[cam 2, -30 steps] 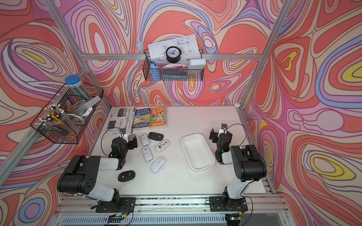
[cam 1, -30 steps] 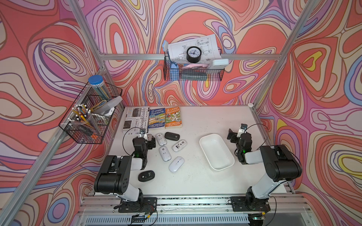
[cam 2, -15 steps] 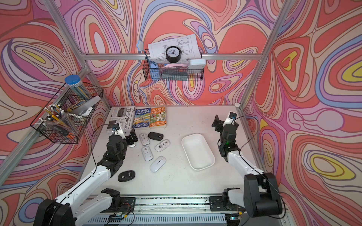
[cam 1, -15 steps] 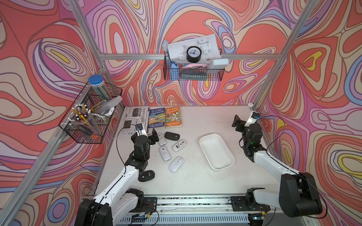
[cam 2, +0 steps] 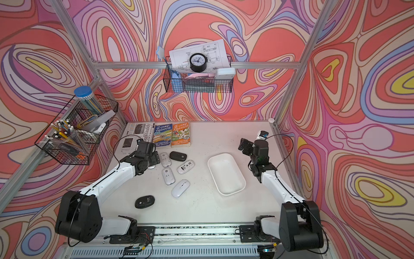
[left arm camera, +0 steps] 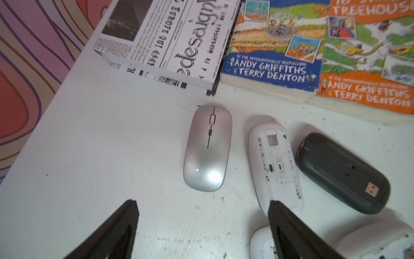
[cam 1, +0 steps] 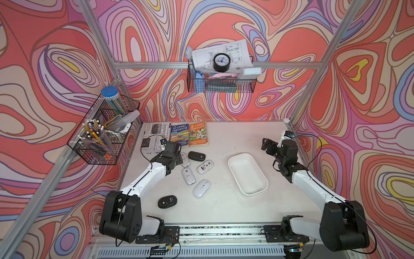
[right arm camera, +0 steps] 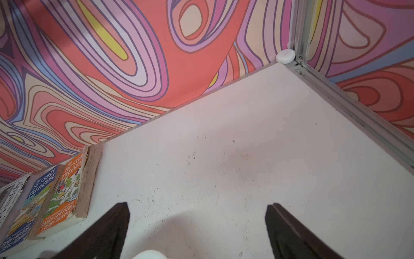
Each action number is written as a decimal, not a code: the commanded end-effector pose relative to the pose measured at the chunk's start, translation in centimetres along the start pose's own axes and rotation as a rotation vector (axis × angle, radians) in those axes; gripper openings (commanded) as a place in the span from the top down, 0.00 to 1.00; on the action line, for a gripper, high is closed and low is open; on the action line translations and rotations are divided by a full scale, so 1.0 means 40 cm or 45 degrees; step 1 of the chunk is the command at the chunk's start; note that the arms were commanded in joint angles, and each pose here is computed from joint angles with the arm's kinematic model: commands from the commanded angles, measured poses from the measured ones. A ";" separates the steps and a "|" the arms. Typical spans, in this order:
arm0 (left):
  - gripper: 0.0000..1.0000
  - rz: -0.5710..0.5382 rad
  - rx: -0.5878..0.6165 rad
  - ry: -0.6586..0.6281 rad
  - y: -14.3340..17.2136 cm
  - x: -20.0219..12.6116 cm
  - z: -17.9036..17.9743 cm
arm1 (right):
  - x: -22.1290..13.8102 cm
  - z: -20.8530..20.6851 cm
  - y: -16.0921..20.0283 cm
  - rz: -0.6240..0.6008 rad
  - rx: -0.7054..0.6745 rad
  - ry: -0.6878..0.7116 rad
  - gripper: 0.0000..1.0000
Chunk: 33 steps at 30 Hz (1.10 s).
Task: Put the mouse in the storage box
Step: Pick up the mouse from the center of the board.
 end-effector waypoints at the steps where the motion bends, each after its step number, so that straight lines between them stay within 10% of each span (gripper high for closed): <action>1: 0.06 0.132 -0.008 0.033 0.006 0.021 0.011 | -0.005 0.010 0.017 0.035 0.010 -0.038 0.04; 33: 0.25 0.486 -0.036 0.024 -0.024 0.247 0.004 | 0.025 0.008 0.054 0.086 0.012 -0.055 0.05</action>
Point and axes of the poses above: each gripper's point midway between its finger pads, its own x axis out along the fingers, its own z axis along the line the jaws close on, y = z × x, the point moved 5 cm from there along -x, back along the fingers, and after that the axes turned 4 degrees about -x, right-handed, at the moved point
